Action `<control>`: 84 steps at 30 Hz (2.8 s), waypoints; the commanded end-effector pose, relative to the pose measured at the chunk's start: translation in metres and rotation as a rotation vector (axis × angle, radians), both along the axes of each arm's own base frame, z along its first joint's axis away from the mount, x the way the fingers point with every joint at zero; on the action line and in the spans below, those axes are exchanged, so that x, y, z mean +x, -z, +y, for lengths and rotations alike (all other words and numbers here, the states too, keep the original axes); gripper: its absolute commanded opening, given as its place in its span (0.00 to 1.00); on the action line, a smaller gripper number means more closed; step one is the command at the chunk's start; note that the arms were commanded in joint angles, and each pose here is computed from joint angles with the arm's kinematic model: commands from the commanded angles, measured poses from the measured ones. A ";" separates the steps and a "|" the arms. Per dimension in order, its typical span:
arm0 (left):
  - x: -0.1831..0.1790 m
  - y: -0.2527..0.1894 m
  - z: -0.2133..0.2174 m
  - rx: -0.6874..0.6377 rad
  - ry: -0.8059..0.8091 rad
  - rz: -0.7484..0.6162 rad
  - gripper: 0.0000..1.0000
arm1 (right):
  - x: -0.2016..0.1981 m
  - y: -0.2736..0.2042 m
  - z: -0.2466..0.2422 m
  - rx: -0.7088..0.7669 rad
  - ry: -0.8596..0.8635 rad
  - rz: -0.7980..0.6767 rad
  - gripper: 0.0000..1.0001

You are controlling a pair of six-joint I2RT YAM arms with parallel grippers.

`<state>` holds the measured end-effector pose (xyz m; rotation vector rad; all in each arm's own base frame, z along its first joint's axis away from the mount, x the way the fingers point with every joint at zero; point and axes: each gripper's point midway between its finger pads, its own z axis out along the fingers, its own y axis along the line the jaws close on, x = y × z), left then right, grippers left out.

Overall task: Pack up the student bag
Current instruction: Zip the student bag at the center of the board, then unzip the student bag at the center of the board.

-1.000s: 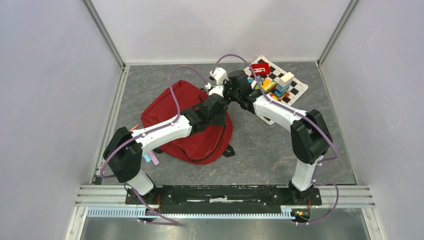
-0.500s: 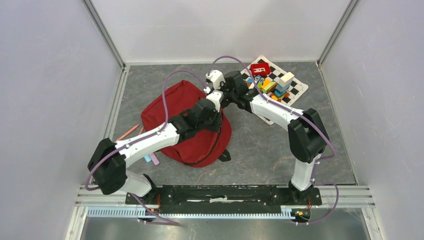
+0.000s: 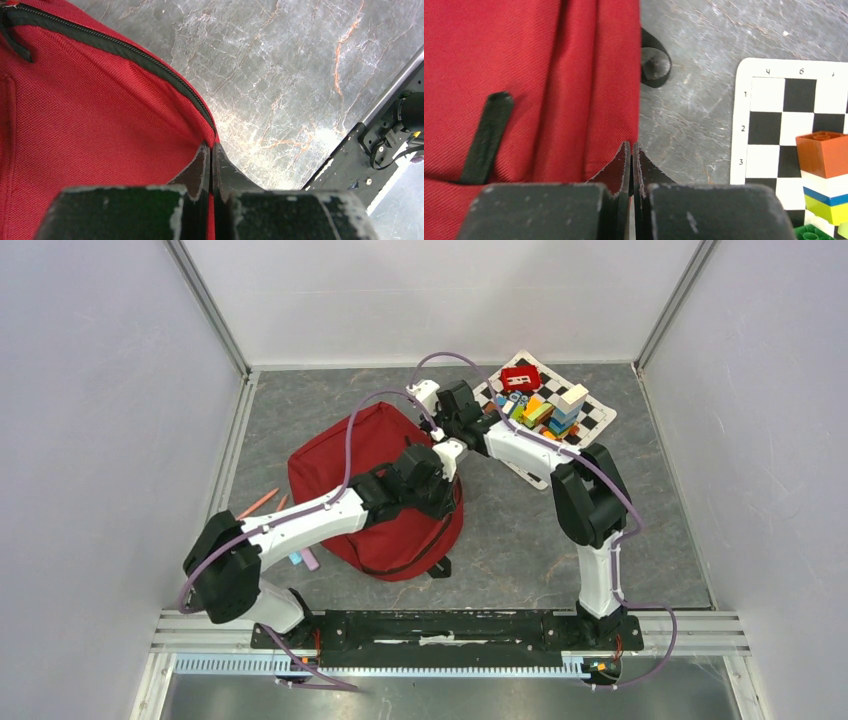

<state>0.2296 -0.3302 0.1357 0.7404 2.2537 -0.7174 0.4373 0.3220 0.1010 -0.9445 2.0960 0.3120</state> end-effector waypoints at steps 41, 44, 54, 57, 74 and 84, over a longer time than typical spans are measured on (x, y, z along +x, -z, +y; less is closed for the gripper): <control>0.113 -0.102 0.091 -0.041 -0.424 -0.063 0.99 | -0.031 -0.103 -0.099 0.307 0.171 -0.010 0.77; 0.138 -0.089 0.091 -0.075 -0.487 0.000 0.95 | -0.043 -0.084 -0.097 0.322 0.176 0.055 0.75; 0.208 -0.054 0.086 -0.070 -0.603 0.074 0.66 | -0.056 -0.054 -0.088 0.346 0.160 0.155 0.73; 0.219 -0.046 0.087 -0.048 -0.621 0.073 0.63 | -0.054 -0.052 -0.085 0.349 0.155 0.160 0.72; 0.217 -0.004 0.089 0.023 -0.636 0.142 0.56 | -0.044 -0.043 -0.077 0.328 0.123 0.189 0.70; 0.213 0.006 0.079 -0.006 -0.606 0.188 0.42 | -0.045 -0.040 -0.076 0.326 0.120 0.197 0.69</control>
